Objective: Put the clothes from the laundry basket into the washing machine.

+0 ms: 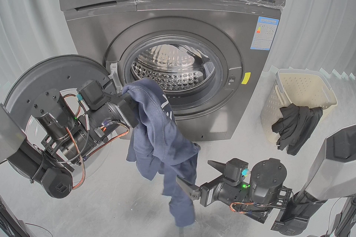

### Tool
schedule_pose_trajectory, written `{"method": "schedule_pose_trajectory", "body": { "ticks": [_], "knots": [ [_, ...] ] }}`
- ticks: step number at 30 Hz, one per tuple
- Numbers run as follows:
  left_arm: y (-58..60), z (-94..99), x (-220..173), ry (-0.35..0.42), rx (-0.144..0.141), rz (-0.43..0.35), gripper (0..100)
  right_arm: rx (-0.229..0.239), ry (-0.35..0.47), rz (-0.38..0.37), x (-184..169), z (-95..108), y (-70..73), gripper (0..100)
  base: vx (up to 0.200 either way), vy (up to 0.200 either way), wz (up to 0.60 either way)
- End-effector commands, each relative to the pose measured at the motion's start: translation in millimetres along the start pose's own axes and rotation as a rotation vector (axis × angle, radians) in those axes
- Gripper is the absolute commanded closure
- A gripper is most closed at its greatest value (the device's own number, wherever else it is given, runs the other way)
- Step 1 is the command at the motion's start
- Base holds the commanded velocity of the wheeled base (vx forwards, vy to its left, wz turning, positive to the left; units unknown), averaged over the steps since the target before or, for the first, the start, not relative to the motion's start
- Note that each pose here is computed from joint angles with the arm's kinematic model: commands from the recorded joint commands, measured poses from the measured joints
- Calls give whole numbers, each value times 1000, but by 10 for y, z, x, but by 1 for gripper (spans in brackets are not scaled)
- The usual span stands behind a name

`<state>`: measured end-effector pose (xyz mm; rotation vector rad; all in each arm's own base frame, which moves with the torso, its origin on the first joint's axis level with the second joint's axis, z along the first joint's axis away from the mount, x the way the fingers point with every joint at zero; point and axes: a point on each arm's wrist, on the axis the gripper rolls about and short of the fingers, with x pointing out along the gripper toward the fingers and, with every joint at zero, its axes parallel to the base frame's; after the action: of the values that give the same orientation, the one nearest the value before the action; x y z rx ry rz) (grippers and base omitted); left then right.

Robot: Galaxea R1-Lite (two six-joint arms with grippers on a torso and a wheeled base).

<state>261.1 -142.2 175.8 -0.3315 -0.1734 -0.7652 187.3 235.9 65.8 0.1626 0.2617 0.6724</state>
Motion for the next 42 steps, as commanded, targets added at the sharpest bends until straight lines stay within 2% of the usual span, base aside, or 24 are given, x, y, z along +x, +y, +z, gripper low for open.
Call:
{"method": "schedule_pose_trajectory", "body": {
  "ticks": [1, 7, 11, 12, 13, 16, 22, 26, 29, 35, 42],
  "knots": [
    [-3, 13, 21, -9, 2, -1, 100, -22, 73, -5, 78, -243, -2, 0, 0, 0, 0],
    [-5, 37, 23, -18, 3, -3, 100, -14, 45, -11, 156, -211, -20, 0, 0, 0, 0],
    [-12, 36, 18, -17, 1, -6, 100, 10, -28, -73, 330, -52, -218, 0, 0, 0, 0],
    [-12, 36, 18, -17, 1, -6, 100, 9, -38, -83, 355, -31, -252, 0, 0, 0, 0],
    [-14, 41, 17, -19, 1, -6, 100, 3, -63, -113, 431, 19, -353, 0, 0, 0, 0],
    [-26, 45, 14, -19, 1, -9, 100, -15, -94, -143, 594, 51, -475, 0, 0, 0, 0],
    [-92, 26, 18, -13, -5, -30, 100, -17, -110, -98, 772, 21, -437, 0, 0, 0, 0],
    [-103, 28, 18, -13, -5, -34, 100, -31, -73, -60, 815, -110, -396, 0, 0, 0, 0],
    [-158, 49, 17, -20, -7, -51, 100, -47, -58, -30, 825, -169, -314, 0, 0, 0, 0],
    [-247, 71, 7, -26, -10, -76, 100, -56, -86, 23, 954, -229, -149, 0, 0, 0, 0],
    [-288, 142, -16, -46, -7, -90, 100, -39, -146, 13, 1246, -230, -158, 0, 0, 0, 0]
  ]
}}
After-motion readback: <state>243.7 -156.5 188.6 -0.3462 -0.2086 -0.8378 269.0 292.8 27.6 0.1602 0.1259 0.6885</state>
